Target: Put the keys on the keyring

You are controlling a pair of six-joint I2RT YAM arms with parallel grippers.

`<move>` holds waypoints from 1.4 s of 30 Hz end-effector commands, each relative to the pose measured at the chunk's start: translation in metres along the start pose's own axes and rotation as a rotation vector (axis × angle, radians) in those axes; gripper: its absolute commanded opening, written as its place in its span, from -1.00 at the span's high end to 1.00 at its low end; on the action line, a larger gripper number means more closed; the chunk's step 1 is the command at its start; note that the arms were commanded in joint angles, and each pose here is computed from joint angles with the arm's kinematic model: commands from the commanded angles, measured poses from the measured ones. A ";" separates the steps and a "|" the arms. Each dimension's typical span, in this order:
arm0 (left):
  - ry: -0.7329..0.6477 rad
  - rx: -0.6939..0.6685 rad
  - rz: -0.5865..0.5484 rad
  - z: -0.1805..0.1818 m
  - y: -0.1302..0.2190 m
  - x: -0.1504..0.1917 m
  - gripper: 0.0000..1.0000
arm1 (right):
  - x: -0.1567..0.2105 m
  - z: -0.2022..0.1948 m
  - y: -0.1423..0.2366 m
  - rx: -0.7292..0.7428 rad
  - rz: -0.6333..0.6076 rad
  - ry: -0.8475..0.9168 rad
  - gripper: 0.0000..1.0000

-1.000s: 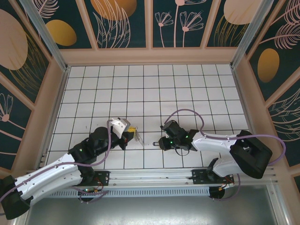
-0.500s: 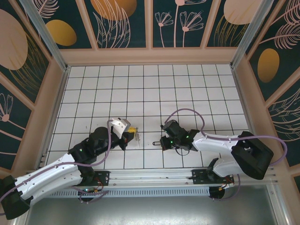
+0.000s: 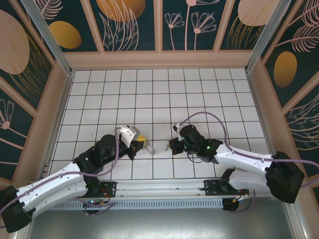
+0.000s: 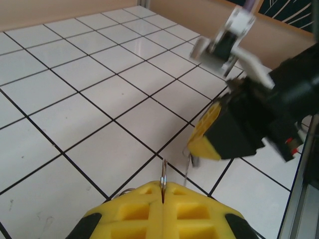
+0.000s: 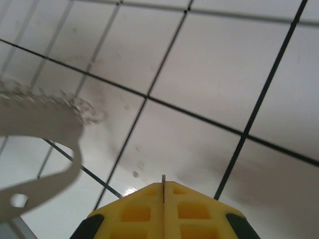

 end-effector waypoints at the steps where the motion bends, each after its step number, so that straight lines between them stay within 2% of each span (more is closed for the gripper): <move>1: 0.013 0.041 -0.063 -0.008 0.002 -0.019 1.00 | -0.020 0.003 0.009 0.004 -0.113 0.043 1.00; 5: -0.001 0.079 -0.068 -0.013 0.004 -0.020 1.00 | -0.039 0.011 0.022 0.008 -0.176 0.116 1.00; 8: -0.005 0.134 -0.077 -0.021 0.004 -0.026 1.00 | -0.055 0.021 0.038 -0.022 -0.267 0.191 1.00; 13: -0.005 0.186 -0.054 -0.030 0.004 -0.034 1.00 | -0.071 0.054 0.070 -0.215 -0.404 0.365 1.00; 21: -0.017 0.326 -0.058 -0.050 0.007 -0.052 1.00 | -0.080 0.084 0.099 -0.464 -0.552 0.445 1.00; 25: -0.060 0.345 -0.050 -0.055 0.009 -0.063 1.00 | -0.080 0.095 0.111 -0.582 -0.567 0.473 1.00; 29: -0.099 0.364 -0.046 -0.059 0.012 -0.069 1.00 | -0.072 0.097 0.116 -0.642 -0.568 0.530 1.00; 34: -0.132 0.381 -0.076 -0.062 0.017 -0.072 1.00 | -0.056 0.100 0.119 -0.756 -0.524 0.624 1.00; 42: -0.160 0.391 -0.095 -0.063 0.018 -0.075 1.00 | -0.044 0.104 0.119 -0.827 -0.485 0.672 1.00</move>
Point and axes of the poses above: each hand's point on the last joint's axis, 136 mm out from that joint toward the fingers, its own y axis back along the fingers, its own z axis along the line the jaws close on, x = y × z, the point moved 4 cm from there along y, back along the fingers, and after that the axes turned 2 degrees about -y, right-handed, at the moved point
